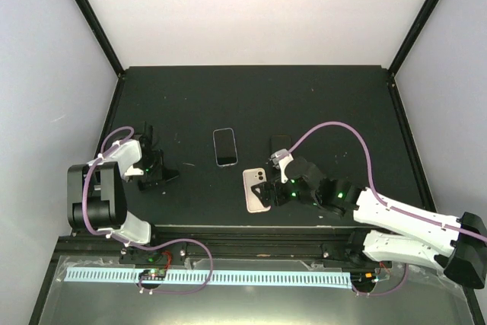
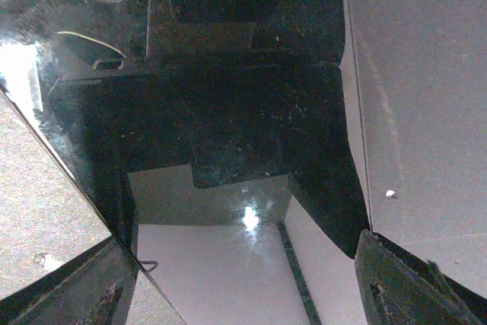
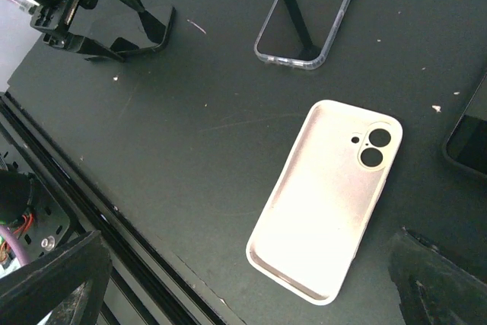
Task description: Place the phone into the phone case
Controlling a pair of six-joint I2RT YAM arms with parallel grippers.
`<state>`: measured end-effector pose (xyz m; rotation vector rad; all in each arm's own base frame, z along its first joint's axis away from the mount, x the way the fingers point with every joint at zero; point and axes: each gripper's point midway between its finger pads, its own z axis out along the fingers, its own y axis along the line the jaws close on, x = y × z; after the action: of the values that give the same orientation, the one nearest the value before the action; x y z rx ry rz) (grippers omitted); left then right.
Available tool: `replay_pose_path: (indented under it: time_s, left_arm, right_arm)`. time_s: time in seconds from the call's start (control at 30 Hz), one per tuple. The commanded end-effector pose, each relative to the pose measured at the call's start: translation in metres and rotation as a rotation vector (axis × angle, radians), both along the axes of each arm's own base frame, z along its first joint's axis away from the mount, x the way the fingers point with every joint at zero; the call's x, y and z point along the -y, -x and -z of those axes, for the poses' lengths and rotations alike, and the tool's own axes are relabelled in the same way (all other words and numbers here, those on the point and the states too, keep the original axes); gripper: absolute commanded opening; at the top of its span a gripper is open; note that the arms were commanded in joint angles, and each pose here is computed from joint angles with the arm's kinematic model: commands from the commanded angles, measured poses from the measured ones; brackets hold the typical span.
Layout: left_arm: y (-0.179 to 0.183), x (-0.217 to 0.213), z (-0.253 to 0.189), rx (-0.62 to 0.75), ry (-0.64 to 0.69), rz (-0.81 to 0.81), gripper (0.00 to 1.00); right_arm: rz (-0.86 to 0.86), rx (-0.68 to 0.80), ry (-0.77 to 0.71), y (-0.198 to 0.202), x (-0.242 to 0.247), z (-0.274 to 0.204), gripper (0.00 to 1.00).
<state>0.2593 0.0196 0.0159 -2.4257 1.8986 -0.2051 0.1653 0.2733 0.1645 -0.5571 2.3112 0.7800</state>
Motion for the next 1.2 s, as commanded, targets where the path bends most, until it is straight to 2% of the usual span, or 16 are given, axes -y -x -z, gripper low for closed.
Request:
replay_pose_path:
  time_s: [0.0, 0.5, 0.77, 0.87, 0.97, 1.17]
  left_arm:
    - [0.024, 0.007, 0.01, -0.12, 0.044, 0.049, 0.78]
    - [0.048, 0.038, 0.012, -0.084, 0.139, 0.254, 0.64]
    - [0.054, 0.062, 0.01, -0.057, 0.167, 0.389, 0.64]
    - [0.044, 0.071, 0.0, 0.001, 0.15, 0.477, 0.64]
    - [0.044, 0.077, -0.006, -0.006, 0.134, 0.582, 0.64]
    - [0.041, 0.102, -0.023, 0.044, 0.114, 0.763, 0.65]
  right_arm:
    - [0.038, 0.045, -0.032, -0.006, 0.005, -0.014, 1.0]
    - [0.119, 0.138, -0.113, -0.008, 0.033, -0.044, 1.0]
    - [0.17, 0.206, -0.215, -0.007, 0.05, -0.07, 1.0]
    - [0.218, 0.203, -0.188, -0.01, 0.059, -0.068, 1.0]
    - [0.306, 0.226, -0.139, -0.02, 0.075, -0.063, 1.0]
    - [0.261, 0.274, -0.131, -0.02, 0.072, -0.077, 1.0]
